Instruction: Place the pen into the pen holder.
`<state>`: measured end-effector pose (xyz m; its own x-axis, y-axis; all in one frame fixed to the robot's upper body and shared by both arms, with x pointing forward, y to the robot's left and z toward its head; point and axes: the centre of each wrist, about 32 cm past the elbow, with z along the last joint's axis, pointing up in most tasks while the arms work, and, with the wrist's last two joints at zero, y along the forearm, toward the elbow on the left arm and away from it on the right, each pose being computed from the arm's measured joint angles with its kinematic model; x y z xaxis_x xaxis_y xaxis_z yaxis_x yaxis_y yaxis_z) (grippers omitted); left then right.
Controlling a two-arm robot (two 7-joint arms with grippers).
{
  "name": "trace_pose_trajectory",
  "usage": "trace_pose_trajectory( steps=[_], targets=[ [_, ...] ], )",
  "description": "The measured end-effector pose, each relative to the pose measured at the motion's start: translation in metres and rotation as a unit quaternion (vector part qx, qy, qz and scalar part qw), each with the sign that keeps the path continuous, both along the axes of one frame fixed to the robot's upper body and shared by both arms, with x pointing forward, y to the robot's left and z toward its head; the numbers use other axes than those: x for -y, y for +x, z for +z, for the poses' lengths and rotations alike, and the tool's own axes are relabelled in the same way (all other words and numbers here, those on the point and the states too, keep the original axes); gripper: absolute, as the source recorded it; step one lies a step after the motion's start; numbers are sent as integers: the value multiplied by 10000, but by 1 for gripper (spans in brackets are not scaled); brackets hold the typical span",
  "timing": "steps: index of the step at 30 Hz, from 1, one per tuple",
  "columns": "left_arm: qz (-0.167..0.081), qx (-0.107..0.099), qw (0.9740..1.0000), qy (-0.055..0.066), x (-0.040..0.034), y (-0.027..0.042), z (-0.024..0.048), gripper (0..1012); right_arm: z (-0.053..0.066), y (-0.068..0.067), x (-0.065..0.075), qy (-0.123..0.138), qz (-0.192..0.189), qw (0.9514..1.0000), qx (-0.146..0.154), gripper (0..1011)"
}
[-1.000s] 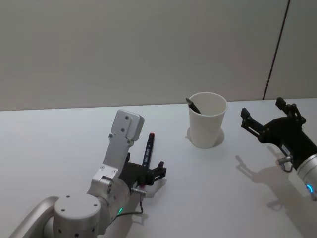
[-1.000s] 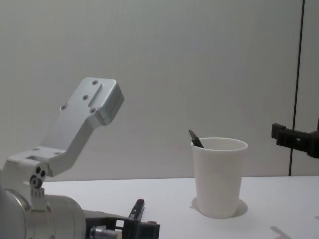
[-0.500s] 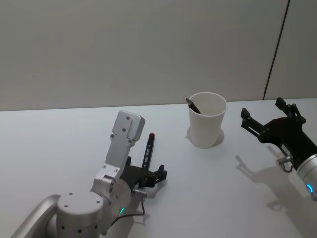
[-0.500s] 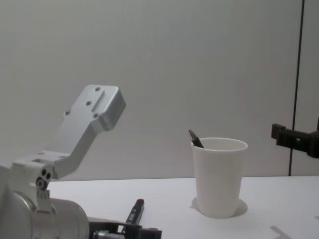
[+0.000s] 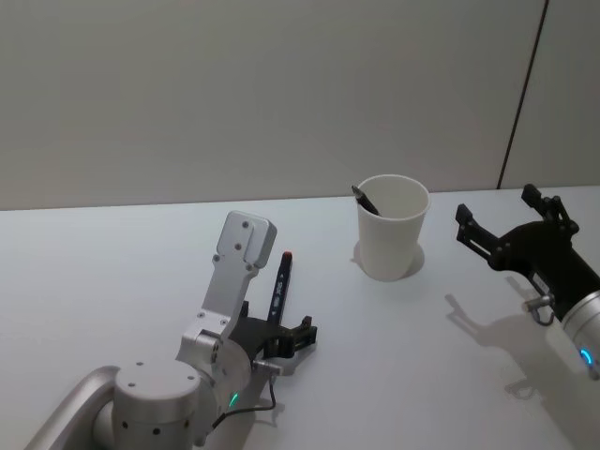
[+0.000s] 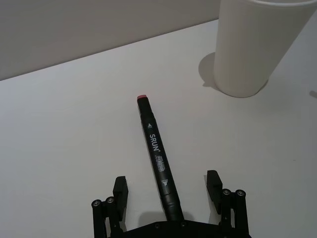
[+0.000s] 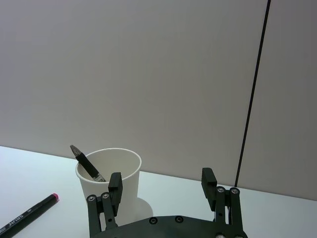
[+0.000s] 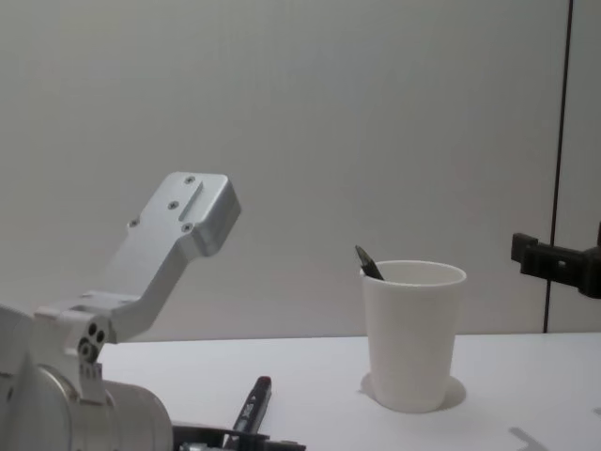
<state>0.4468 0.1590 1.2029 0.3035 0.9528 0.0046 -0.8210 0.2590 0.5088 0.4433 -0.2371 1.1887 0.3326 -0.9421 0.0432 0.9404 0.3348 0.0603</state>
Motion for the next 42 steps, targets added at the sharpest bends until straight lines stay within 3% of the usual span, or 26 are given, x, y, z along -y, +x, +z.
trace_pose_trajectory(
  steps=[8, 14, 35, 42],
  targets=[
    [36, -48, 10000, 16, 7, 8, 0, 998, 0, 0, 0, 0, 0, 10000, 0, 1001],
    [58, -64, 10000, 31, 8, 11, 1, 888, 0, 0, 0, 0, 0, 10000, 0, 1001],
    [-10, -63, 10000, 69, 1, 20, -1, 757, 0, 0, 0, 0, 0, 10000, 0, 1001],
    [-80, -46, 9999, 68, 0, 24, 2, 650, 0, 0, 0, 0, 0, 10000, 0, 1001]
  ],
)
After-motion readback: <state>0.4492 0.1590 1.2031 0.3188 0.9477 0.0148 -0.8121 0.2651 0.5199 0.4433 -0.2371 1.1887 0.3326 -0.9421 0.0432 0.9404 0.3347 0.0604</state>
